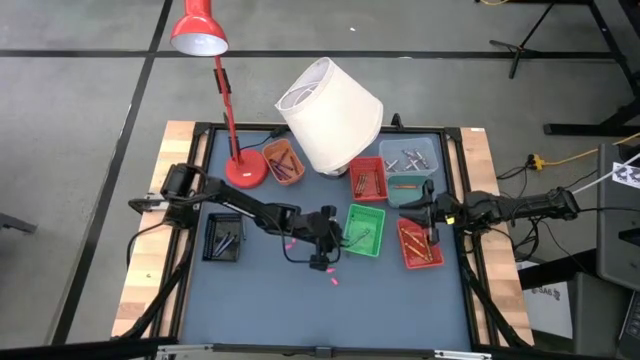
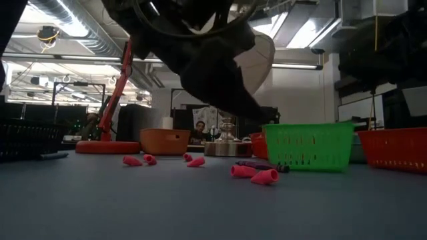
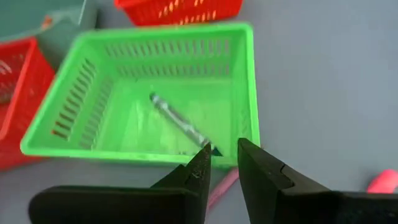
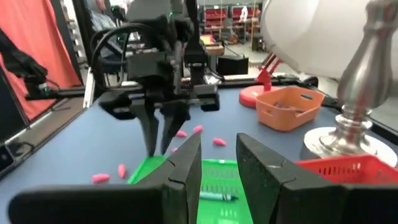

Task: Sort crayons
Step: Put the violet crayon into the orange bin

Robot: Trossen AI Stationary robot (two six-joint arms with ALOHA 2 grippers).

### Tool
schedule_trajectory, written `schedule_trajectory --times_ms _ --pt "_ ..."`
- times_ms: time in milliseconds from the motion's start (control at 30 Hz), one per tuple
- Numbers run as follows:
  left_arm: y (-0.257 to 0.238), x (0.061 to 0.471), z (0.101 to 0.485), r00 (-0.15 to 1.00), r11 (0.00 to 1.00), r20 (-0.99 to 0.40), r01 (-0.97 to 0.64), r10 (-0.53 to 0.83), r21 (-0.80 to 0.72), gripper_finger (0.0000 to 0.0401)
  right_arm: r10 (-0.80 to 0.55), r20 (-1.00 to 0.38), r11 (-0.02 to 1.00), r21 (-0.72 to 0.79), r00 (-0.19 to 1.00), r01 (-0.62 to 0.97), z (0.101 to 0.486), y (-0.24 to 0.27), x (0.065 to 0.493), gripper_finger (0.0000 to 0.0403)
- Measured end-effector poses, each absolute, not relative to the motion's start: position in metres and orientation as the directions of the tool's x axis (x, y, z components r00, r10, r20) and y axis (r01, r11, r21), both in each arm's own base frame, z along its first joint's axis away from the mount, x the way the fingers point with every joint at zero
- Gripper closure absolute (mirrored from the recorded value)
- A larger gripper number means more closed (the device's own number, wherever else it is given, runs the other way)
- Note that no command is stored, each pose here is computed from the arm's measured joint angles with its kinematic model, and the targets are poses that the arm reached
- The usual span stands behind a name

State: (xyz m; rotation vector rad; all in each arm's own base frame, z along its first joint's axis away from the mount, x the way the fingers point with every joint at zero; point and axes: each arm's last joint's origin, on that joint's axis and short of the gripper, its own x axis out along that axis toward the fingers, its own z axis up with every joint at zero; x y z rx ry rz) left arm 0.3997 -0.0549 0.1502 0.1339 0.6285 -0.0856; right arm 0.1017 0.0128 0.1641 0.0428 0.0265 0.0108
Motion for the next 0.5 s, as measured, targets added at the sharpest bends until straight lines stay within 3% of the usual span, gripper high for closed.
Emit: schedule_trajectory --times_ms 500 --pt "-0.049 0.3998 0.151 0.801 0.989 -0.596 0.131 -0.064 0.069 0.0337 0.013 -0.034 0.995 0.101 0.999 -0.009 0.1634 0.0128 0.1017 0.0304"
